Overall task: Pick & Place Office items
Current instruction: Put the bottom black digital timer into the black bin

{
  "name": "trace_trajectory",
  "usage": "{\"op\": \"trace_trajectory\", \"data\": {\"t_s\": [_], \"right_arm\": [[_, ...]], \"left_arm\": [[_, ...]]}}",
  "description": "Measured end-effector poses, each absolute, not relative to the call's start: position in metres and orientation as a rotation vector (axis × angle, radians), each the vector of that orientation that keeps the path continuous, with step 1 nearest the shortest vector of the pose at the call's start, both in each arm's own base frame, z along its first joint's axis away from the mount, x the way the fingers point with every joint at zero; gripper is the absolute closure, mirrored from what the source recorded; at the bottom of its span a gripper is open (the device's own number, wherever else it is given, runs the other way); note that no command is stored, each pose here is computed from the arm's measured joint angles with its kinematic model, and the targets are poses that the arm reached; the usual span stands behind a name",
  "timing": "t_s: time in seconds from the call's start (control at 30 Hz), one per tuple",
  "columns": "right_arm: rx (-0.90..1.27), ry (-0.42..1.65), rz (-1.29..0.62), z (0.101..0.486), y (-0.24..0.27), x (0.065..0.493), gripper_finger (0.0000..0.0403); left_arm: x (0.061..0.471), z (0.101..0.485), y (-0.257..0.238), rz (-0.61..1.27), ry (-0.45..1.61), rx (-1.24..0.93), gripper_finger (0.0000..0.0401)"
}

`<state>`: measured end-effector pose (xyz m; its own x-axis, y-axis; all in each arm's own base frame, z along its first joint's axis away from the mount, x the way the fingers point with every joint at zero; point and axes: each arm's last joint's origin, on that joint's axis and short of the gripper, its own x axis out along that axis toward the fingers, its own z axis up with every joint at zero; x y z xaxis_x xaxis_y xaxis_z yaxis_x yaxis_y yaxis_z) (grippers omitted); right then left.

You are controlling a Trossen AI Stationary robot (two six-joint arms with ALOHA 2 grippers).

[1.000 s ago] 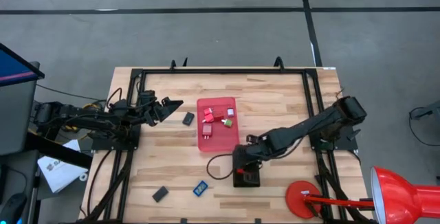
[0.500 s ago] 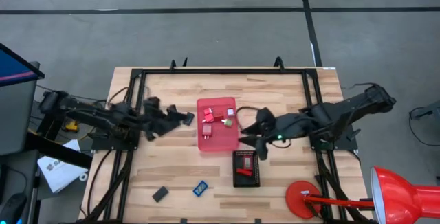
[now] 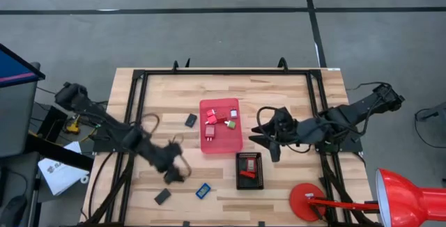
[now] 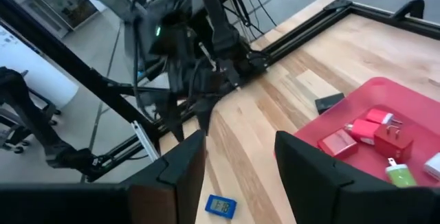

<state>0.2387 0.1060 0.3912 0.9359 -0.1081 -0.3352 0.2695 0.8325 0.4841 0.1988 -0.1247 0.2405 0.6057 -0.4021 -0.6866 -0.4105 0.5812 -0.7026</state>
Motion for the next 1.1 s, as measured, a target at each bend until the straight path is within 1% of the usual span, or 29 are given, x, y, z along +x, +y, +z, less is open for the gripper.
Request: {"op": "trace_trajectory", "data": {"t_s": [0.13,0.2,0.3,0.43,0.53,0.7,0.8,1.1], "right_arm": [[0.562,0.269,-0.21,0.394,0.108,0.238,0.0234],[0.571,0.252,-0.202,0.396,0.109,0.238,0.0234],[0.581,0.238,-0.196,0.397,0.11,0.239,0.0234],[0.582,0.235,-0.198,0.397,0.11,0.239,0.0233],[0.583,0.225,-0.199,0.402,0.109,0.238,0.0233],[0.557,0.213,-0.202,0.414,0.107,0.235,0.0233],[0.546,0.222,-0.21,0.42,0.105,0.232,0.0233],[0.528,0.235,-0.23,0.425,0.104,0.228,0.0233]], "left_arm": [[0.182,0.23,-0.152,0.058,1.272,-0.966,0.0127],[0.177,0.229,-0.163,0.071,1.354,-0.974,0.0127],[0.172,0.225,-0.175,0.134,1.417,-0.989,0.0127],[0.175,0.208,-0.18,0.292,1.462,-1.002,0.0127],[0.182,0.195,-0.184,0.343,1.47,-0.988,0.0127],[0.195,0.175,-0.191,0.372,1.464,-0.985,0.0127],[0.196,0.164,-0.193,0.418,1.444,-0.947,0.0127],[0.198,0.14,-0.198,0.491,1.473,-0.871,0.0127]]}}
